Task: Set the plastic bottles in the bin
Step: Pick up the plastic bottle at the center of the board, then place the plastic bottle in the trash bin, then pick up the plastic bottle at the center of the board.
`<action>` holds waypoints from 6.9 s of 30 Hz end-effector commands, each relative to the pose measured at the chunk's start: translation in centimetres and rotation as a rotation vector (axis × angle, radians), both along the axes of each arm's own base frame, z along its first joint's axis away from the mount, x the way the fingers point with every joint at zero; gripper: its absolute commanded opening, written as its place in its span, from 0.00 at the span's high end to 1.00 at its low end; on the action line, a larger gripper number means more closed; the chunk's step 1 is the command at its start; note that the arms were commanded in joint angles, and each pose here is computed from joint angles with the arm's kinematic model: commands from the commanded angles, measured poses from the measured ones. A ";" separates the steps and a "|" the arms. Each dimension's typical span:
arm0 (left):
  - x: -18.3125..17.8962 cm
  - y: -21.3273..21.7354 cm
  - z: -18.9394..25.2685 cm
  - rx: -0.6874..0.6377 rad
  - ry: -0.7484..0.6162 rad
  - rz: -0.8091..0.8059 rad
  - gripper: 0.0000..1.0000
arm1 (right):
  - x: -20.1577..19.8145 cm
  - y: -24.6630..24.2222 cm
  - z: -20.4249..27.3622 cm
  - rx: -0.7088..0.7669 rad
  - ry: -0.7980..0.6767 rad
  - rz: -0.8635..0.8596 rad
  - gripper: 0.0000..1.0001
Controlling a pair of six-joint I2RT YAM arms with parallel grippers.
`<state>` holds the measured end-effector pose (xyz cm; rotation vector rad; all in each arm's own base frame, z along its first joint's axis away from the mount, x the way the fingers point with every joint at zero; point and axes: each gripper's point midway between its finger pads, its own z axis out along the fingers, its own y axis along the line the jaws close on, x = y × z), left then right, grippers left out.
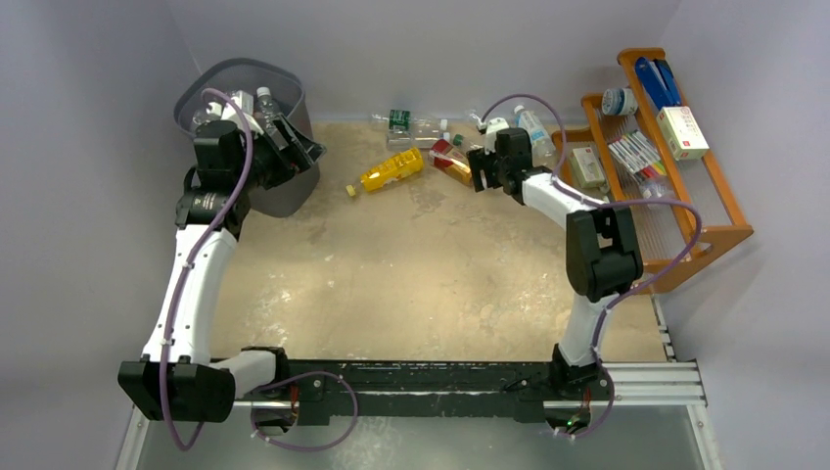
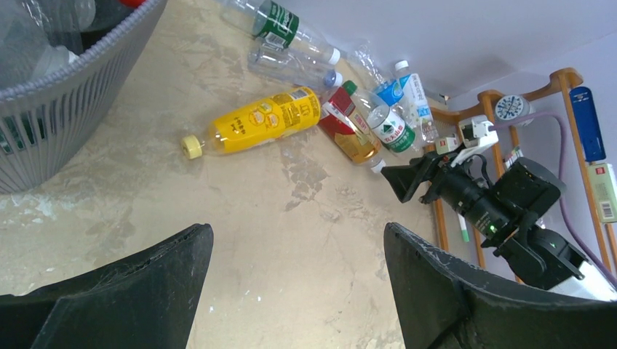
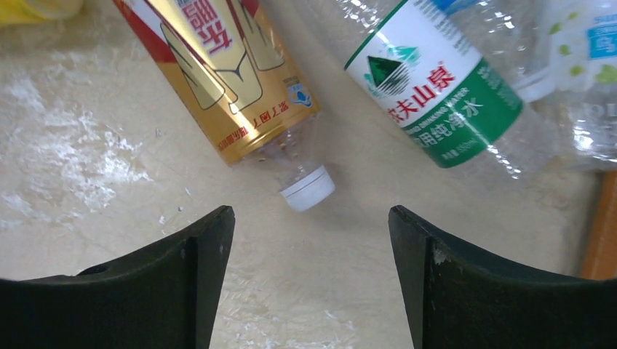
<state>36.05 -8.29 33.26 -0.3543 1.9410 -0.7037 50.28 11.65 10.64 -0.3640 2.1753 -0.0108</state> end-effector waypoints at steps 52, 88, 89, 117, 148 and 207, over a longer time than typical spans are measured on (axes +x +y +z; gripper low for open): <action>-3.2 -8.3 0.2 -0.097 -0.025 -0.153 0.13 | -9.8 4.2 10.3 0.383 -0.087 0.140 0.67; -2.8 -10.5 4.2 -0.428 -0.203 0.026 0.11 | -21.1 20.2 22.8 0.729 -0.124 0.466 0.65; -2.7 -10.5 4.2 -0.428 -0.203 0.027 0.11 | -21.2 20.3 22.6 0.724 -0.120 0.464 0.65; 5.8 -1.5 12.9 -0.068 -0.251 0.179 0.55 | -24.3 15.6 22.0 0.662 -0.138 0.350 0.13; 15.8 18.7 10.9 0.130 -0.215 0.632 0.19 | -26.1 17.1 13.6 0.653 0.051 0.401 0.11; 14.5 -14.0 -16.5 0.943 0.108 -0.393 0.09 | -30.3 11.6 12.5 0.755 0.069 0.240 0.00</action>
